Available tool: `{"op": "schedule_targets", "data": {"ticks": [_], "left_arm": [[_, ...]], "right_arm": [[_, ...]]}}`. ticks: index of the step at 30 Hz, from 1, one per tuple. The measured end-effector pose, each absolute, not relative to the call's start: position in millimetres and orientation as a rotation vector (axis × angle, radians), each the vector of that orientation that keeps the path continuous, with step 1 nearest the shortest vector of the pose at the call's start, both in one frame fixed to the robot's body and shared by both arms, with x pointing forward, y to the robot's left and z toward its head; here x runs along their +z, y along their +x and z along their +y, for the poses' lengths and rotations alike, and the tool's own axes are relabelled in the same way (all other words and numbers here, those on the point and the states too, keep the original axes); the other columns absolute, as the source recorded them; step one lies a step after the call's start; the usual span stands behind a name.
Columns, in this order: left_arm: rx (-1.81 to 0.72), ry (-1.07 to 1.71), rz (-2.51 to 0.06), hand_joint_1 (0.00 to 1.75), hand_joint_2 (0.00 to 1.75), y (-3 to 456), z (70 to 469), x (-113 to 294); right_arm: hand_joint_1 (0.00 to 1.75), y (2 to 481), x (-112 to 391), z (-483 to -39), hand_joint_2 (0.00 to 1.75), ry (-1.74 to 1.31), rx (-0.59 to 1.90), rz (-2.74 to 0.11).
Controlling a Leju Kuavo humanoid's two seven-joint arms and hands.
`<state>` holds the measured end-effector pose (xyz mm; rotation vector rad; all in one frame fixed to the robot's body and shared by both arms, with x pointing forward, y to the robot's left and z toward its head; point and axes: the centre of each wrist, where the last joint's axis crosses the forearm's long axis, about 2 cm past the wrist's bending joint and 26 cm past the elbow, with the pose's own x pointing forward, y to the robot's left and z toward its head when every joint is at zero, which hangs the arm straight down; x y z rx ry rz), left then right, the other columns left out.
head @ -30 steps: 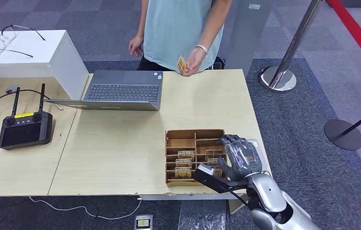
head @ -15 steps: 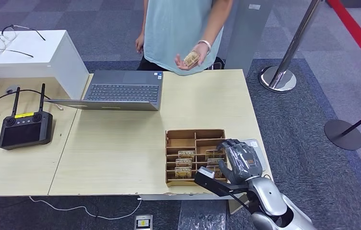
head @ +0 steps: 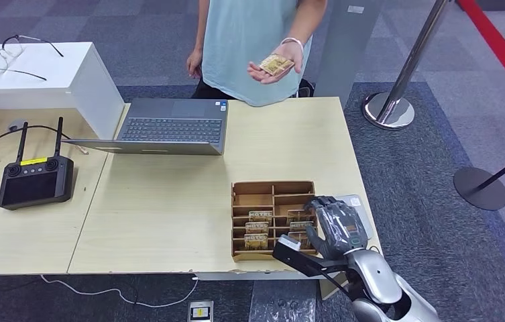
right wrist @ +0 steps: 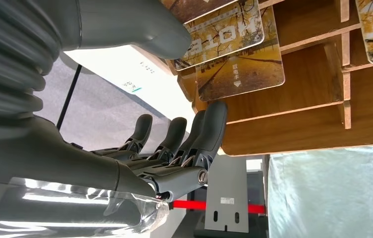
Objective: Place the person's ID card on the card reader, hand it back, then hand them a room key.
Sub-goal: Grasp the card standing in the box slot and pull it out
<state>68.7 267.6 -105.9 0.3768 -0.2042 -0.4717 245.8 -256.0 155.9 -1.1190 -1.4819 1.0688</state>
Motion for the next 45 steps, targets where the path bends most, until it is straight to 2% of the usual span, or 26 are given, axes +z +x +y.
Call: {"op": "schedule_targets", "data": {"ticks": [19, 45], "left_arm": [[-0.477, 0.377, -0.206, 0.0, 1.75, 68.8, 267.6, -105.9], [-0.475, 0.375, -0.203, 0.0, 1.75, 68.7, 267.6, -105.9]], "right_arm": [[0.82, 244.4, 153.1, -256.7, 1.75, -1.106, 1.055, -1.481], [0.8, 241.3, 150.5, -257.5, 1.75, -1.106, 1.041, -1.48]]}}
